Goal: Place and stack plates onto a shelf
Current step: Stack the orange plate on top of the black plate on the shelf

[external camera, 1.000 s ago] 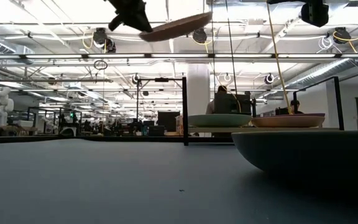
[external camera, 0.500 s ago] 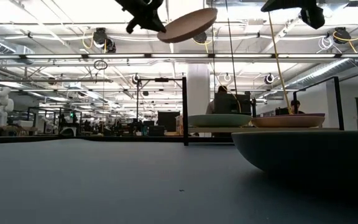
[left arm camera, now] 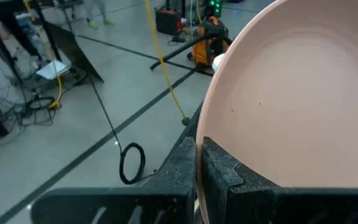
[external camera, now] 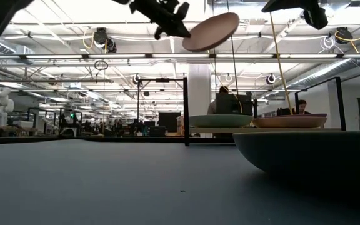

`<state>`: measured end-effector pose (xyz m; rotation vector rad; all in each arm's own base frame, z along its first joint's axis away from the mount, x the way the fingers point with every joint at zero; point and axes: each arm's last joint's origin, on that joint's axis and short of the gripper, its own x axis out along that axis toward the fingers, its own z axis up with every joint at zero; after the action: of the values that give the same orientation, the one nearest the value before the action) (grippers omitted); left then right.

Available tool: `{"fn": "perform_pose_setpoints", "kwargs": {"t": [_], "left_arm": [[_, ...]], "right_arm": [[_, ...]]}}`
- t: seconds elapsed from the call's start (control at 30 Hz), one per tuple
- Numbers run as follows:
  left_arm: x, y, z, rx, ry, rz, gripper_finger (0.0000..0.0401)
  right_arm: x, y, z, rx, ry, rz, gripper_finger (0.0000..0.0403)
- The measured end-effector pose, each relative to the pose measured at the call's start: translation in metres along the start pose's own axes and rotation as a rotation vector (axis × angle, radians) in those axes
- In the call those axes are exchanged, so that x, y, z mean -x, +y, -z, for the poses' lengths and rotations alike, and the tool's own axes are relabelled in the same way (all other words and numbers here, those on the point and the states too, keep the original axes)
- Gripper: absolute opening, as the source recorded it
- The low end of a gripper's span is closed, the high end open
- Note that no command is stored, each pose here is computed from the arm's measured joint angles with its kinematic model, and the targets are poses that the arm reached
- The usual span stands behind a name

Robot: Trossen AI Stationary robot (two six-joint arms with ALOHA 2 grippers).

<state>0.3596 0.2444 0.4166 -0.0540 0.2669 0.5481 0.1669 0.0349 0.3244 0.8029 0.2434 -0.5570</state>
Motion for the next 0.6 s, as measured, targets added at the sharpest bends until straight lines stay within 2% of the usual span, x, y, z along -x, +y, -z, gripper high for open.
{"fn": "perform_pose_setpoints", "kwargs": {"t": [0.17, 0.4, 0.6], "left_arm": [[-0.024, 0.001, 0.014, -0.036, 0.028, 0.003, 0.0009], [-0.047, -0.002, 0.024, -0.068, -0.024, 0.014, 0.0009], [-0.063, -0.002, 0.040, -0.117, 0.027, 0.023, 0.0009]], "right_arm": [[0.000, 0.000, 0.000, -0.003, -0.001, -0.003, 0.0000], [0.000, 0.000, 0.000, -0.003, 0.004, -0.006, 0.0000], [0.000, 0.000, 0.000, -0.003, 0.005, -0.006, 0.0000]]}}
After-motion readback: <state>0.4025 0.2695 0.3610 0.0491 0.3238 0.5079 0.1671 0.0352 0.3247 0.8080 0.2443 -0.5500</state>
